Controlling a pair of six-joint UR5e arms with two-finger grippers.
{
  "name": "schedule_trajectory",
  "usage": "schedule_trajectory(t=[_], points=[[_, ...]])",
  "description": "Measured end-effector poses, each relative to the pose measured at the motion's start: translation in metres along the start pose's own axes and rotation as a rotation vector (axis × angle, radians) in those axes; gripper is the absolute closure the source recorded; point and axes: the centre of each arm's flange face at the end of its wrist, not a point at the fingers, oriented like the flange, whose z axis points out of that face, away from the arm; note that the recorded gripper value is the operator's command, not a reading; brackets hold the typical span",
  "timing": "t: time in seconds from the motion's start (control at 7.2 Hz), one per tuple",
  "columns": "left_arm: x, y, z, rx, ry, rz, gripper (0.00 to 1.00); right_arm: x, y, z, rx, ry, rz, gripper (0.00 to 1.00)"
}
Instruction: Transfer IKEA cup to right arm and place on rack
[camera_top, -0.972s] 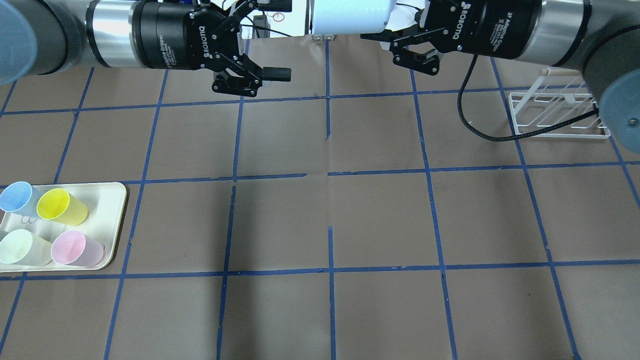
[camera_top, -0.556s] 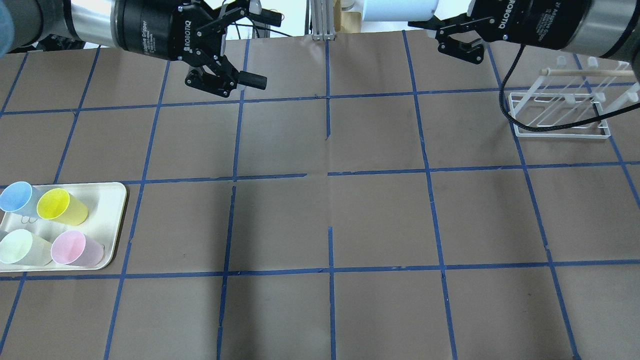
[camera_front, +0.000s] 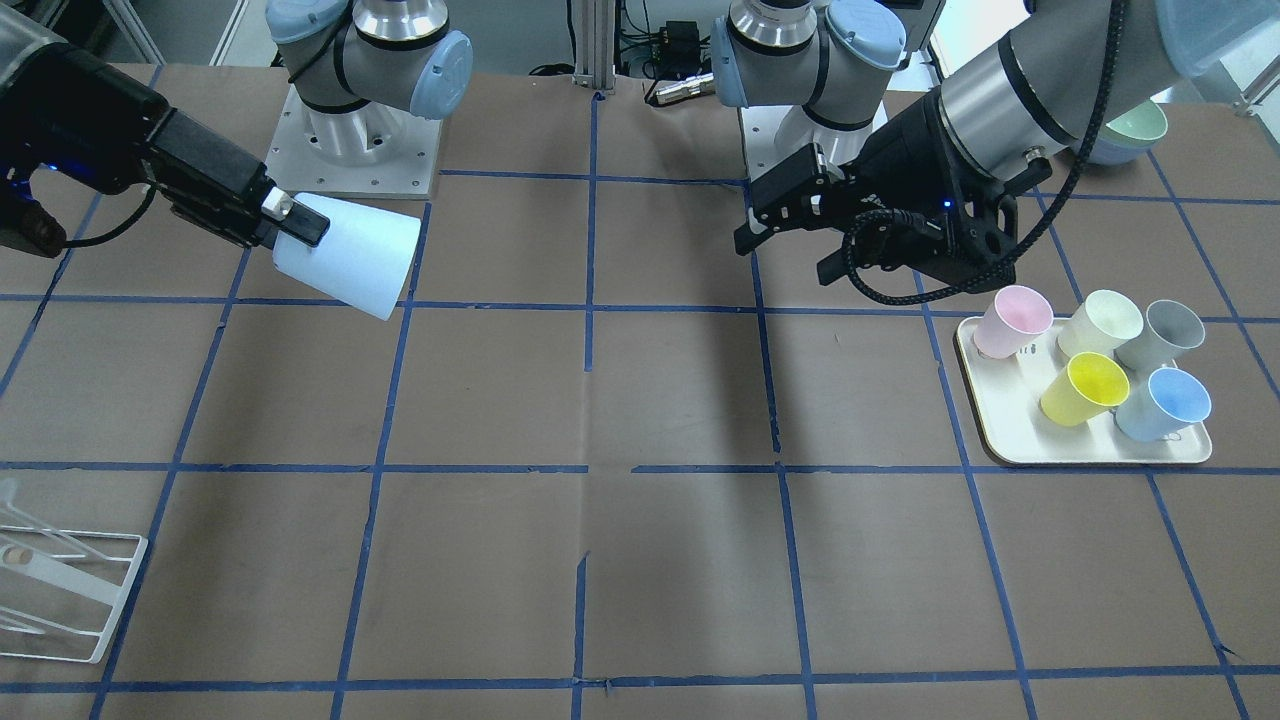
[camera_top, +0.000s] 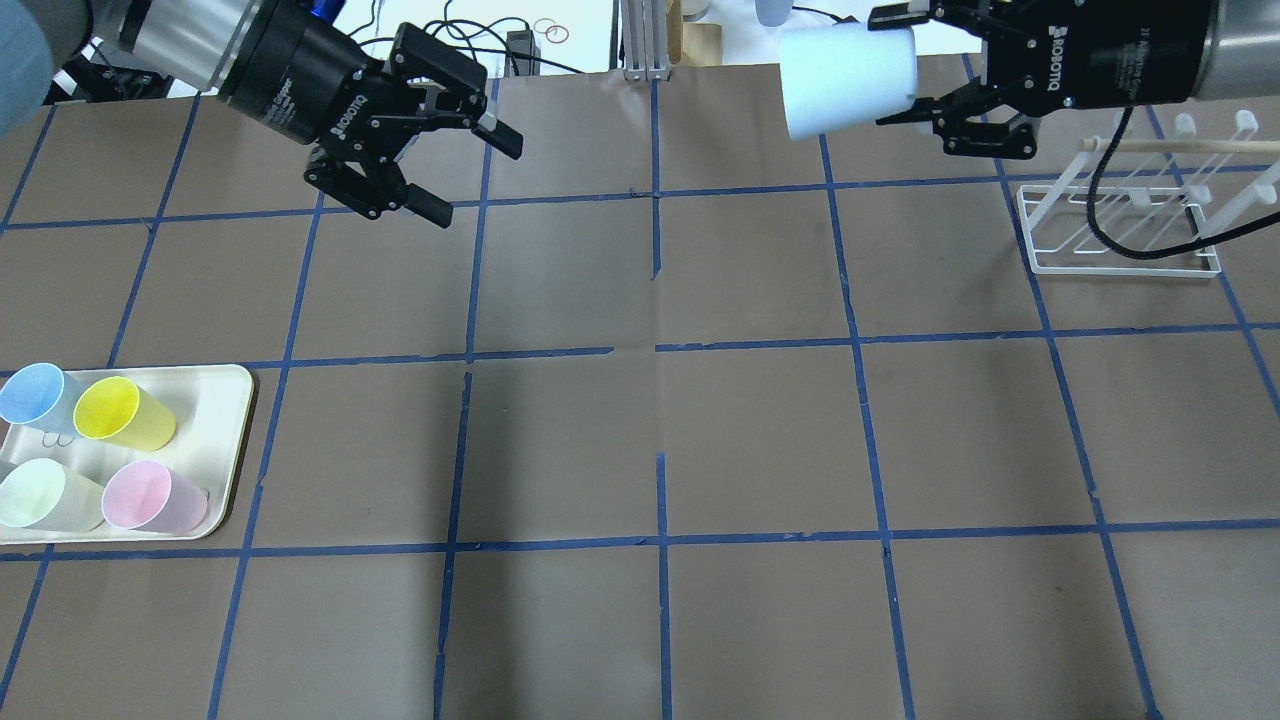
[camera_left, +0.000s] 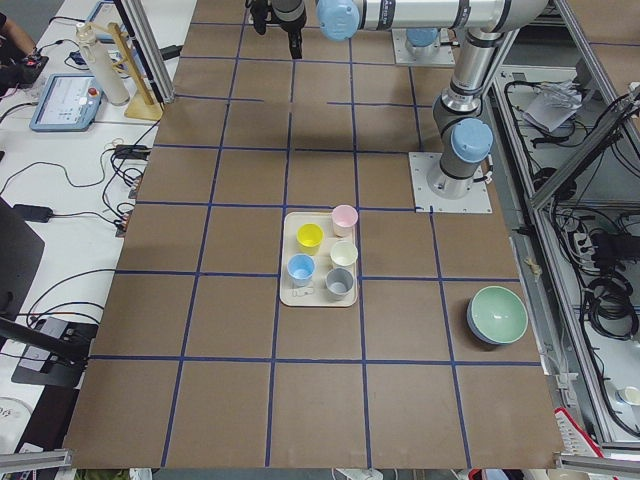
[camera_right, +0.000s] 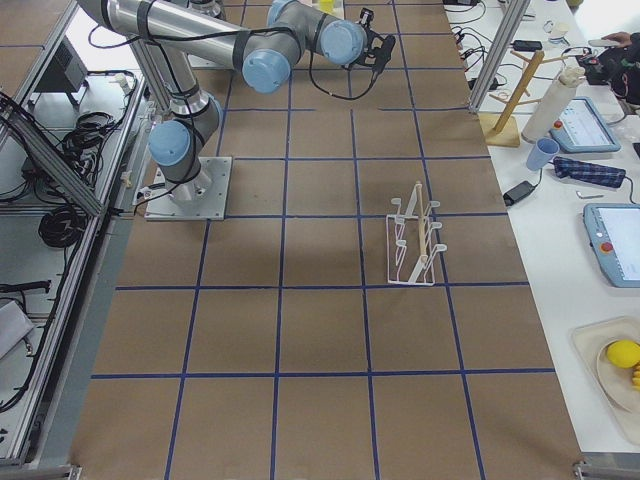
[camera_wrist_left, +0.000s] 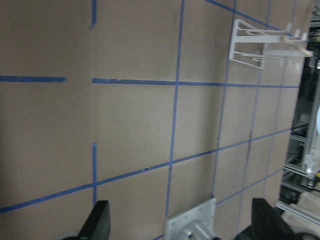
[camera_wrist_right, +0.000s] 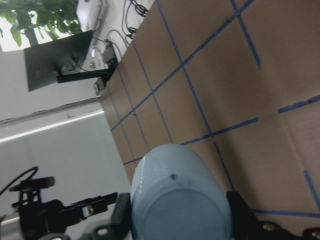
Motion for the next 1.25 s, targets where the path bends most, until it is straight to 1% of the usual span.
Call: schedule_trajectory(t=[0.14,0.28,0.42,0.56,0.69,0.83,0.97,1.11,1.25], points=[[-0.007,-0.001,-0.001,0.022,-0.145,-0.01,0.0,0.007,0.0,-0.005,0.011,0.124,-0.045,0.88],[-0.008,-0.002,-0.002,0.046,-0.26,-0.015,0.0,0.014,-0.001,-0.01,0.019,0.246,-0.112,0.89],[-0.008,-0.004,-0.004,0.083,-0.346,-0.033,0.0,0.022,-0.003,-0.017,0.021,0.376,-0.203,0.89],[-0.008,-0.006,-0.006,0.116,-0.398,-0.067,0.0,0.03,-0.006,-0.025,0.021,0.506,-0.295,0.89],[-0.008,-0.008,-0.006,0.134,-0.416,-0.098,0.0,0.036,-0.012,-0.033,0.033,0.63,-0.377,0.96],[-0.008,-0.01,-0.005,0.14,-0.422,-0.101,0.0,0.041,-0.018,-0.041,0.043,0.725,-0.453,0.96],[-0.007,-0.011,-0.005,0.139,-0.422,-0.078,0.0,0.045,-0.024,-0.047,0.039,0.787,-0.527,0.97],[-0.004,-0.01,-0.006,0.135,-0.423,-0.054,0.0,0.052,-0.036,-0.052,0.043,0.831,-0.584,0.99],[-0.003,-0.011,-0.005,0.131,-0.423,-0.04,0.0,0.064,-0.057,-0.053,0.057,0.866,-0.622,0.98]])
